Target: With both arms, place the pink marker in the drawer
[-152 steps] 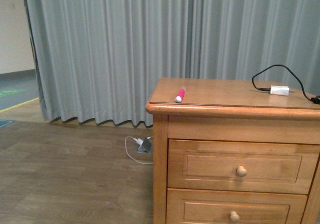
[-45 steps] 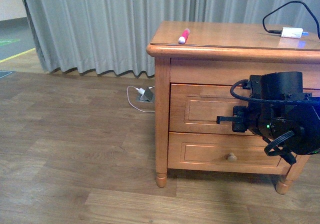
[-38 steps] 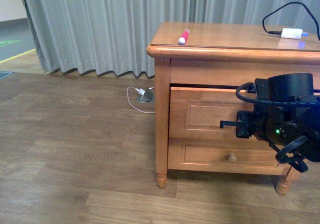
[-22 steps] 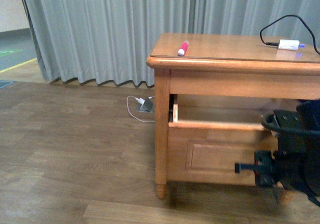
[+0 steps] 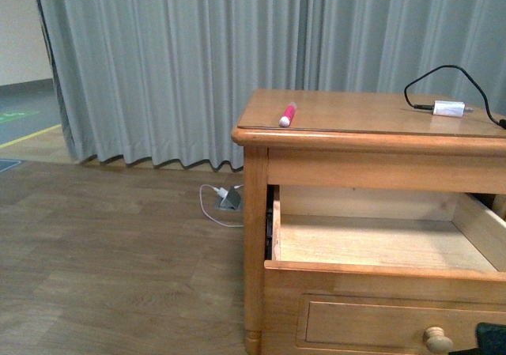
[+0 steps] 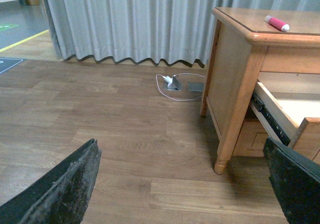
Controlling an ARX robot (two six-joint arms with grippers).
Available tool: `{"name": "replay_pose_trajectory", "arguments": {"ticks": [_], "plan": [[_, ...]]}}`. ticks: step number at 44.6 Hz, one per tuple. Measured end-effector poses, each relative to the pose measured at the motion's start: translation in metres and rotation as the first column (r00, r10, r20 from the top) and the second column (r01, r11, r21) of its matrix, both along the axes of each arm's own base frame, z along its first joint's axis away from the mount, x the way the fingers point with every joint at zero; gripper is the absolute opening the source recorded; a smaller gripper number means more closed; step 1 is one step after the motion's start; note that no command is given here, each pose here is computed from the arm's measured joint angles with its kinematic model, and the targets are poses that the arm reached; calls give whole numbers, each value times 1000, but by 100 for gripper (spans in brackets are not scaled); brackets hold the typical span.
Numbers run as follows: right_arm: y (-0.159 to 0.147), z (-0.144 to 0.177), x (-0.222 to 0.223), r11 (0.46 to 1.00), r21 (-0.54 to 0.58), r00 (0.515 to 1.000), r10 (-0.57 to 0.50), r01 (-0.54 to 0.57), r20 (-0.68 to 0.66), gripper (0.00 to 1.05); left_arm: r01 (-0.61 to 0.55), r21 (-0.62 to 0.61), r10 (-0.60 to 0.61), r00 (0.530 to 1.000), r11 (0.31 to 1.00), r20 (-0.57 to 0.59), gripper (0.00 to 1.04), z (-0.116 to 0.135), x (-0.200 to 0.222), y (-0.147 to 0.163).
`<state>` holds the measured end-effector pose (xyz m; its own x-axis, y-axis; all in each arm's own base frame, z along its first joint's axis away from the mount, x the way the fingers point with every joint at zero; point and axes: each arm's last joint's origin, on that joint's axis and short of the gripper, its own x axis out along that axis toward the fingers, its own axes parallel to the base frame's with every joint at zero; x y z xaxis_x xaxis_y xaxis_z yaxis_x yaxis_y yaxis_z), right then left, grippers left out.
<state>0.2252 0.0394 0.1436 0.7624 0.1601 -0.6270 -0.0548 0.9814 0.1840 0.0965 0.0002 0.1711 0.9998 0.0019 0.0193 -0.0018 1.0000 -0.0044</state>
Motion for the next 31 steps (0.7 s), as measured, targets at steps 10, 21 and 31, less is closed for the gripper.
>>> {"name": "replay_pose_trajectory", "arguments": {"ticks": [10,21,31], "plan": [[-19,69,-28,999,43,993,-2,-2,116,96,0,0,0,1000,1000,0,99,0,0,0],[-22,123,-40,998,7,976,66,-69,207,96,0,0,0,1000,1000,0,99,0,0,0],[-21,122,-41,998,-30,971,68,-63,229,96,0,0,0,1000,1000,0,99,0,0,0]]}}
